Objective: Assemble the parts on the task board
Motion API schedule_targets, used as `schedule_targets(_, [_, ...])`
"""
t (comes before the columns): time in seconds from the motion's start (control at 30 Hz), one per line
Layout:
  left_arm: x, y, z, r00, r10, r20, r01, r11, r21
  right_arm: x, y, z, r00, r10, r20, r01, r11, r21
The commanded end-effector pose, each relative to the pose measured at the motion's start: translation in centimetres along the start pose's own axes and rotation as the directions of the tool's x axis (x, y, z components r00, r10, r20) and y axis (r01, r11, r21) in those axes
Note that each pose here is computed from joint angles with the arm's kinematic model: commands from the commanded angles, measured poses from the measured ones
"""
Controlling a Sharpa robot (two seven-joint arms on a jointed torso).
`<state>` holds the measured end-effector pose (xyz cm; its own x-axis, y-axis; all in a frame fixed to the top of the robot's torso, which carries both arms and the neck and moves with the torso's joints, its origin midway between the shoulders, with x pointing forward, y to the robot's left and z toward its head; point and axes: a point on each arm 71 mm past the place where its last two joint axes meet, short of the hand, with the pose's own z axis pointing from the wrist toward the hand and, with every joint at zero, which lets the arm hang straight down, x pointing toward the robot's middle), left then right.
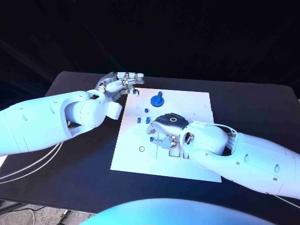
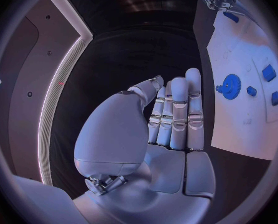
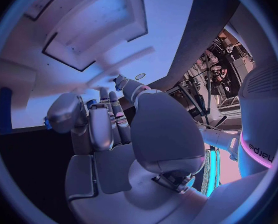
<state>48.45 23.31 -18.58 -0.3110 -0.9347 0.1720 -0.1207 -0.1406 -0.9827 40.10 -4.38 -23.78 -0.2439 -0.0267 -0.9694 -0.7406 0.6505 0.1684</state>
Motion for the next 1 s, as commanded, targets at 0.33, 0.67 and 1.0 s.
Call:
schedule_targets(0.33, [-0.03,-0.05,-0.20,1.000,0.006,-0.025,-0.006,1.000,-0.004,-3.1,-2.7,-3.9,0.982,0.091,0.166,-0.094,0.996,0.006])
schedule_targets(0.67, [-0.17,-0.12,-0.36,1.000,0.006,-0.026,-0.006,1.000,-0.003,-5.3,-7.1,-7.1,0.993,-0.017,0.119,-0.003,0.986,0.166])
schedule_targets(1.0, [-0.05,-0.11,-0.33,0.999,0.004,-0.032,-0.004,1.000,-0.001,-4.8,-9.0,-7.4,0.998,-0.060,0.036,0.050,0.971,0.234])
